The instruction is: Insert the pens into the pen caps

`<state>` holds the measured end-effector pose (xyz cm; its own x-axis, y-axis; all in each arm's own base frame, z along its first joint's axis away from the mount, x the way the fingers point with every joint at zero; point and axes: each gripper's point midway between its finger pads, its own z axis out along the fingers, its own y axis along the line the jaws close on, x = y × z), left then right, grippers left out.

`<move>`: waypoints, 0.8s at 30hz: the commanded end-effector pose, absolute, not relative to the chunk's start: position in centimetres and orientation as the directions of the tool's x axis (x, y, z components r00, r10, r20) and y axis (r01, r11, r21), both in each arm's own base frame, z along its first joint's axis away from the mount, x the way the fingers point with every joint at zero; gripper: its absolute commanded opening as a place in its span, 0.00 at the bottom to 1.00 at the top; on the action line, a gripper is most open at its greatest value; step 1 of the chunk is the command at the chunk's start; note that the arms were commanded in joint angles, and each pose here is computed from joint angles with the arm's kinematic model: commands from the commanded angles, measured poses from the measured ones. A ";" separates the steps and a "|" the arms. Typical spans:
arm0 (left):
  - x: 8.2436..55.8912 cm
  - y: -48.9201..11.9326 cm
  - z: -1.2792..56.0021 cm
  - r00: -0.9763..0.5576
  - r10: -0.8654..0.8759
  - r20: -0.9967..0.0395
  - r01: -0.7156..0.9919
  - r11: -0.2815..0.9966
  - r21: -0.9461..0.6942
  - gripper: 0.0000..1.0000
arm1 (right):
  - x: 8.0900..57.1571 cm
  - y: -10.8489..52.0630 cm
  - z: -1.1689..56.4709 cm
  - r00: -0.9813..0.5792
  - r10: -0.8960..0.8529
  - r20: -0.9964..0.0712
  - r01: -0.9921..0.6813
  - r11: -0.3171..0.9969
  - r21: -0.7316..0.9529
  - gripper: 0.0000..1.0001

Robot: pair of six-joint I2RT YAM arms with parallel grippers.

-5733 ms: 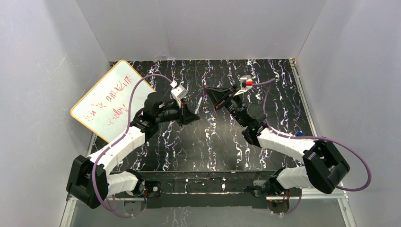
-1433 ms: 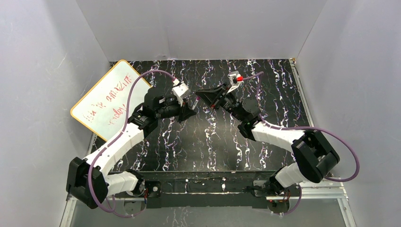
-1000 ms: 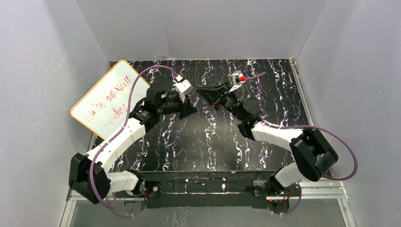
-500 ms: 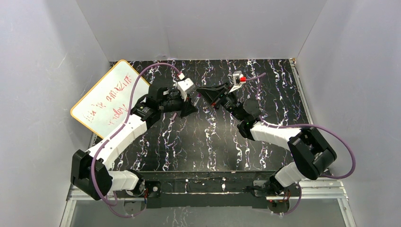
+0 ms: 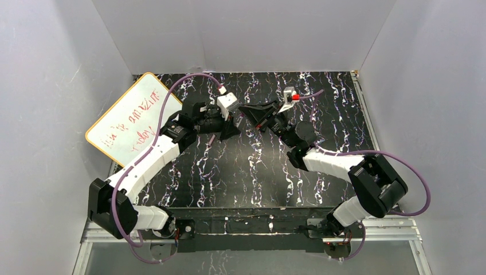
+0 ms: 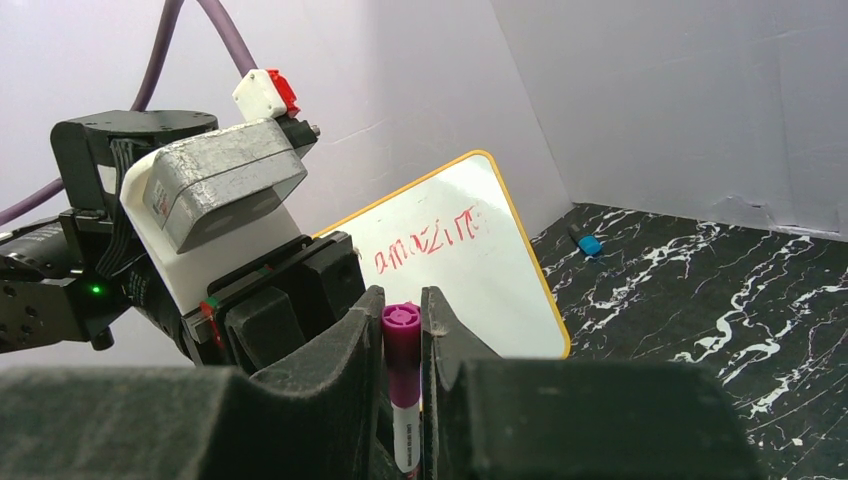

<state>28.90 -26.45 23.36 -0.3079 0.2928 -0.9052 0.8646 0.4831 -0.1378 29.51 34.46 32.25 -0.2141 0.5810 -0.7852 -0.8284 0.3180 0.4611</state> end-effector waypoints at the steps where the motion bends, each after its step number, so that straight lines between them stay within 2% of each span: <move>1: 33.2 -26.6 35.7 0.029 0.110 -0.993 0.822 0.563 0.087 0.00 | 22.5 38.5 23.1 -0.489 0.277 -0.827 -0.822 0.171 0.543 0.16; 12: 33.7 -26.2 36.7 0.058 0.114 -0.992 0.808 0.578 0.114 0.00 | 21.8 37.9 21.7 -0.509 0.240 -0.827 -0.812 0.187 0.554 0.16; 24: 34.4 -26.1 38.2 0.097 0.118 -0.988 0.795 0.589 0.148 0.00 | 20.8 38.8 20.9 -0.545 0.211 -0.811 -0.803 0.147 0.578 0.15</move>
<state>29.05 -25.82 23.25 -0.2982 0.3609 -0.8836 0.8691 0.4854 -0.0950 29.01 34.10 31.27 -0.2207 0.5828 -0.7820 -0.8185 0.3254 0.4735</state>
